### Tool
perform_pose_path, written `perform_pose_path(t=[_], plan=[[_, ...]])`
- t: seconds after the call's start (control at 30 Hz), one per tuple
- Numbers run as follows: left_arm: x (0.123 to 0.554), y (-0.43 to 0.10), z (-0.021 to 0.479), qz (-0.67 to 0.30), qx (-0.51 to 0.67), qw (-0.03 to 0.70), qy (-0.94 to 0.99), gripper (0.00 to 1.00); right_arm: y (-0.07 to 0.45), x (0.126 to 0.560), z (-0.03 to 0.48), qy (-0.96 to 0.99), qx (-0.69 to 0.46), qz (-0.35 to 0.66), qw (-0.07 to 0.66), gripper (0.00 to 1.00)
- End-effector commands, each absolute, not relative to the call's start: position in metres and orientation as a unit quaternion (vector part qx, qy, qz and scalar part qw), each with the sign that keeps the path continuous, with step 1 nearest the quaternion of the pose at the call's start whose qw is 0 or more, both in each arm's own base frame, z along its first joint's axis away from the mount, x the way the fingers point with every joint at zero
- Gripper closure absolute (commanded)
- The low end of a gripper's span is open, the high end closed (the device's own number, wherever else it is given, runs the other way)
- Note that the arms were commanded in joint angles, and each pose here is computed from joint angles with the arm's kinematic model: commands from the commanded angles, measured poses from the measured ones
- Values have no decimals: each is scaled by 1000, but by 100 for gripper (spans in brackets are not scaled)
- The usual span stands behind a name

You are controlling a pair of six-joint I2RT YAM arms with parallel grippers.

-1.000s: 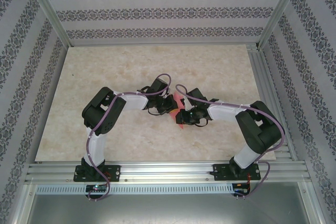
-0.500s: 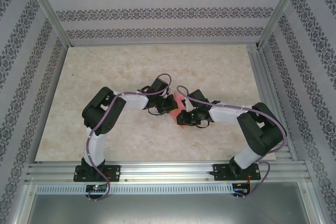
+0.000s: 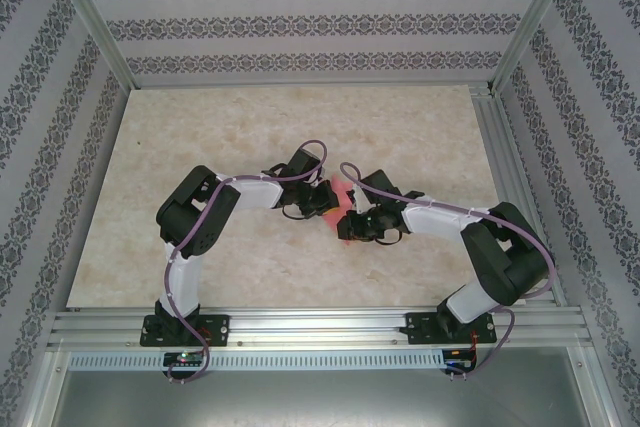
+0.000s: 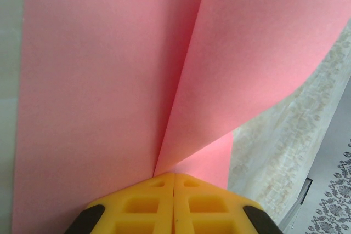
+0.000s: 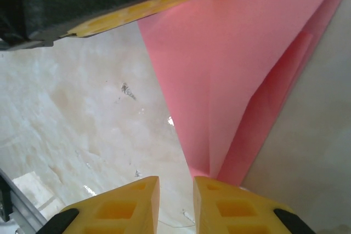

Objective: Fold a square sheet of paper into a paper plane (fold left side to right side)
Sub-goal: Fourth fold the wing at the center of the table.

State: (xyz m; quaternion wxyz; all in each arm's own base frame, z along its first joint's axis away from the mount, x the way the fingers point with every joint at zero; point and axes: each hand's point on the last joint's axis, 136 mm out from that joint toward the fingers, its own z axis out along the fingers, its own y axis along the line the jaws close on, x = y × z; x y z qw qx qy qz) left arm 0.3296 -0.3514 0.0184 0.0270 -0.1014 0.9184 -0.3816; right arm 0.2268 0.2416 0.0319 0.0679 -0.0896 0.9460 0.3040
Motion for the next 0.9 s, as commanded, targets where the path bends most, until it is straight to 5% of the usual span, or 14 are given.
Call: perform_pose_path(t=[0.0, 0.87], plan=[[311, -318, -34, -285, -130, -1, 950, 90, 251, 221, 36, 941, -95, 320, 54, 76], [313, -319, -35, -281, -129, -3, 951, 91, 226, 206, 4, 954, -65, 294, 8, 78]])
